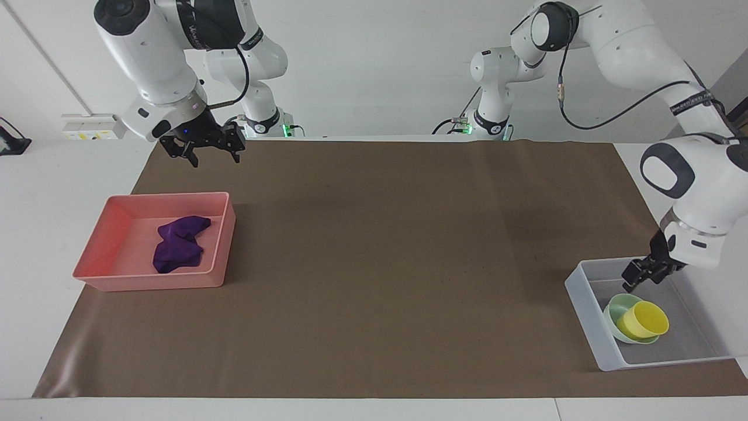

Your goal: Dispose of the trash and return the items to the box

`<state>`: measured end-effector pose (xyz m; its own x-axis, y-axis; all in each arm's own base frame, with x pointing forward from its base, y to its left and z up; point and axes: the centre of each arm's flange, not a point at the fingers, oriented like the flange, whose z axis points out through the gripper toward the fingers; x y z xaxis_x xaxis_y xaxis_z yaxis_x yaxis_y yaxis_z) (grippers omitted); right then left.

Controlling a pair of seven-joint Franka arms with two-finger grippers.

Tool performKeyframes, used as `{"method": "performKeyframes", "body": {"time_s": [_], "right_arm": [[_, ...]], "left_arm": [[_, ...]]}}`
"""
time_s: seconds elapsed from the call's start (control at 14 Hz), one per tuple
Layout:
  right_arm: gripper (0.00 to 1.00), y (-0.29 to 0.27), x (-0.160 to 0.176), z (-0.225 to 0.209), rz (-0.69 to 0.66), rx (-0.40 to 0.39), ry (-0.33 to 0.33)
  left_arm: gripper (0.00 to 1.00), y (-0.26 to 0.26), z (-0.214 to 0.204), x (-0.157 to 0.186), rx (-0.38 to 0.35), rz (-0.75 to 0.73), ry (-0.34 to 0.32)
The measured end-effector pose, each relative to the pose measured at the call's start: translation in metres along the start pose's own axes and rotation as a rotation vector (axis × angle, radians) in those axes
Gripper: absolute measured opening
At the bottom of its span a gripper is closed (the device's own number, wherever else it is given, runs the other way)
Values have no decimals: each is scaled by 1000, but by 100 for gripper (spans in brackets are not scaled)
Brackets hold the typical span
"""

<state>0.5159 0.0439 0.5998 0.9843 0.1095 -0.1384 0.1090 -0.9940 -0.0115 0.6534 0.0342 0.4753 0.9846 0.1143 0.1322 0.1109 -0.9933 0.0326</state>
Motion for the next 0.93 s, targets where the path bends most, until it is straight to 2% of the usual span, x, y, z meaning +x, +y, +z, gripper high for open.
{"method": "performKeyframes", "body": {"time_s": [0.14, 0.29, 0.57, 0.93], "right_arm": [[100, 0, -7, -6, 0, 1, 1], [100, -1, -9, -7, -1, 1, -1], [100, -1, -9, -6, -1, 1, -2], [100, 2, -9, -6, 4, 2, -2]], "left_arm": [[100, 17, -41, -49, -7, 51, -83], [100, 33, -88, -79, 0, 95, -94], [100, 40, -149, -90, 17, 136, -89], [100, 43, -151, -87, 18, 206, -96]]}}
